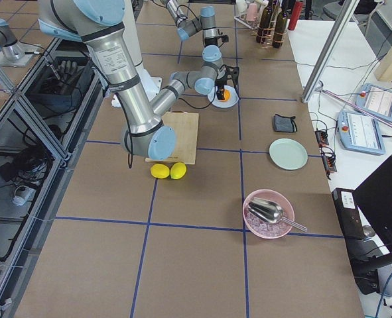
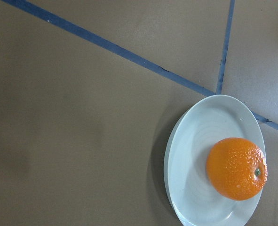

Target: Pick orange to plate

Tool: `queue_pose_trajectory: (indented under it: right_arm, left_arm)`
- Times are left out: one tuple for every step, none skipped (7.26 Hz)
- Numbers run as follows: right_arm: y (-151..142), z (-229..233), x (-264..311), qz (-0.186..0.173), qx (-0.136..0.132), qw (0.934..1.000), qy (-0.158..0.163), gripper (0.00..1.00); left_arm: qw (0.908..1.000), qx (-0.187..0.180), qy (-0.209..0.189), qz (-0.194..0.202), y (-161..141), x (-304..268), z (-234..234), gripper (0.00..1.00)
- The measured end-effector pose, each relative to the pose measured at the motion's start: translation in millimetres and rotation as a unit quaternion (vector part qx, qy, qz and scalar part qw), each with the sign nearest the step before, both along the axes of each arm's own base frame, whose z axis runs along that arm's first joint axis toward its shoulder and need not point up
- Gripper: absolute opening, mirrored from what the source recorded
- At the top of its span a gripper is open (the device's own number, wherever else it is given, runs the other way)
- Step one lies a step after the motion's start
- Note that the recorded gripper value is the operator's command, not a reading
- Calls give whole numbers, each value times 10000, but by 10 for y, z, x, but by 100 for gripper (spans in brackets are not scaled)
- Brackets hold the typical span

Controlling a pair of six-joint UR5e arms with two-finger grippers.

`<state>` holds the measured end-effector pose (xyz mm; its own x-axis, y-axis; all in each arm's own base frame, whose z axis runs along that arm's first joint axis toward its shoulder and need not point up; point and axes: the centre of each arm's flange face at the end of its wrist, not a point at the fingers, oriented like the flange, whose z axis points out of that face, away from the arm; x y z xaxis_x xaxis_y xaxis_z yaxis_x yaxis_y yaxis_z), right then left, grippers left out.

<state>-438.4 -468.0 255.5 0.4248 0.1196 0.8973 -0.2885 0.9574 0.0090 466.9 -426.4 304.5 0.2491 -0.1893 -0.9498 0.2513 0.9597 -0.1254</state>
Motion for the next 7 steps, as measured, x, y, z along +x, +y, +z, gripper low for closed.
queue_pose_trajectory:
  right_arm:
    - [-63,265,662,-163,-20,9999,-12,100]
    - [-158,597,1323,-380,59,9992,65,100]
    - [-239,989,1967,-604,220,9978,187,100]
    - [-264,1427,2522,-790,466,9950,387,100]
    - [-252,1867,2971,-933,731,9908,651,100]
    - [-256,2266,3364,-1077,954,9853,916,100]
    - [-282,2587,3730,-1260,1117,9788,1165,100]
  left_arm:
    - [9995,278,-153,74,11,-102,130,100]
    - [9978,566,-310,132,42,-292,283,100]
    - [9950,850,-498,182,91,-556,472,100]
    - [9908,1112,-741,235,110,-922,721,100]
    - [9841,1402,-1048,308,86,-1431,1033,100]
    - [9733,1773,-1404,400,48,-2049,1367,100]
    - [9588,2157,-1769,538,44,-2660,1713,100]
